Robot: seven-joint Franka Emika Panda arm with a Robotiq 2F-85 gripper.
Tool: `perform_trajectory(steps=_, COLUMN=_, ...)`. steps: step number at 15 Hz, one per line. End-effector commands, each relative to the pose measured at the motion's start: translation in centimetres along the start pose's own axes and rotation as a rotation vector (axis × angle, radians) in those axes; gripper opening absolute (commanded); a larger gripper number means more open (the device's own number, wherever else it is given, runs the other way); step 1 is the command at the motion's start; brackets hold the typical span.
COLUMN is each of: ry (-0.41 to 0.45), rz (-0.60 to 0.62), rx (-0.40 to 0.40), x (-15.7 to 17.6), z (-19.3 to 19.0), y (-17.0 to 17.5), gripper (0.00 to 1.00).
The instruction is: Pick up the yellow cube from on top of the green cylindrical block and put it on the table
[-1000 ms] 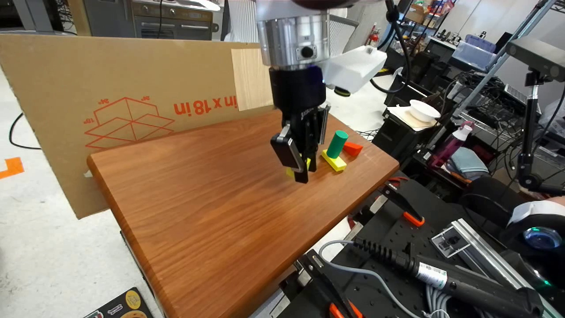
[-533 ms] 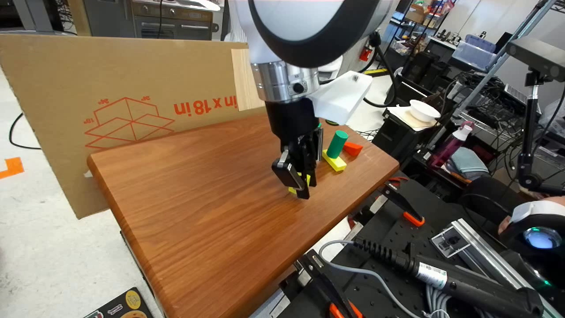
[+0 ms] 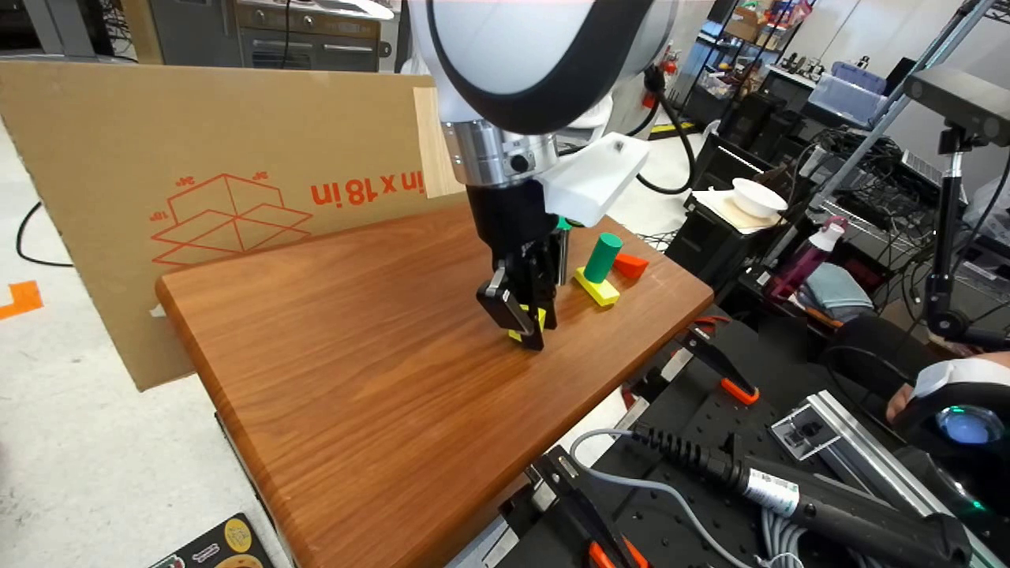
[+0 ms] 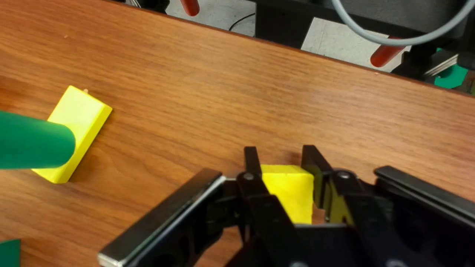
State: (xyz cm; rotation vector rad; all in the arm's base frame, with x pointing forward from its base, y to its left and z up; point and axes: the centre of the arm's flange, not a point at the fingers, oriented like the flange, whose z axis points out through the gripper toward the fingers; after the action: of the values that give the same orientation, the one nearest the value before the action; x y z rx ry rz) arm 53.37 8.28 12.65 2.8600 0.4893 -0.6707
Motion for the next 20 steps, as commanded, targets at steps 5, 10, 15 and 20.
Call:
perform_trajectory(steps=5, ry=0.011, rz=0.013, rx=-0.027, x=1.3, z=-0.1, y=-0.1, gripper=0.58)
perform_trajectory(steps=10, ry=0.012, rz=0.014, rx=-0.019, x=0.7, z=-0.5, y=0.2, gripper=0.89)
perform_trajectory(steps=15, ry=0.077, rz=0.088, rx=0.006, x=-3.3, z=-4.0, y=3.4, gripper=1.0)
perform_trajectory(steps=20, ry=0.183, rz=0.258, rx=-0.003, x=-8.7, z=-9.3, y=9.9, gripper=1.0)
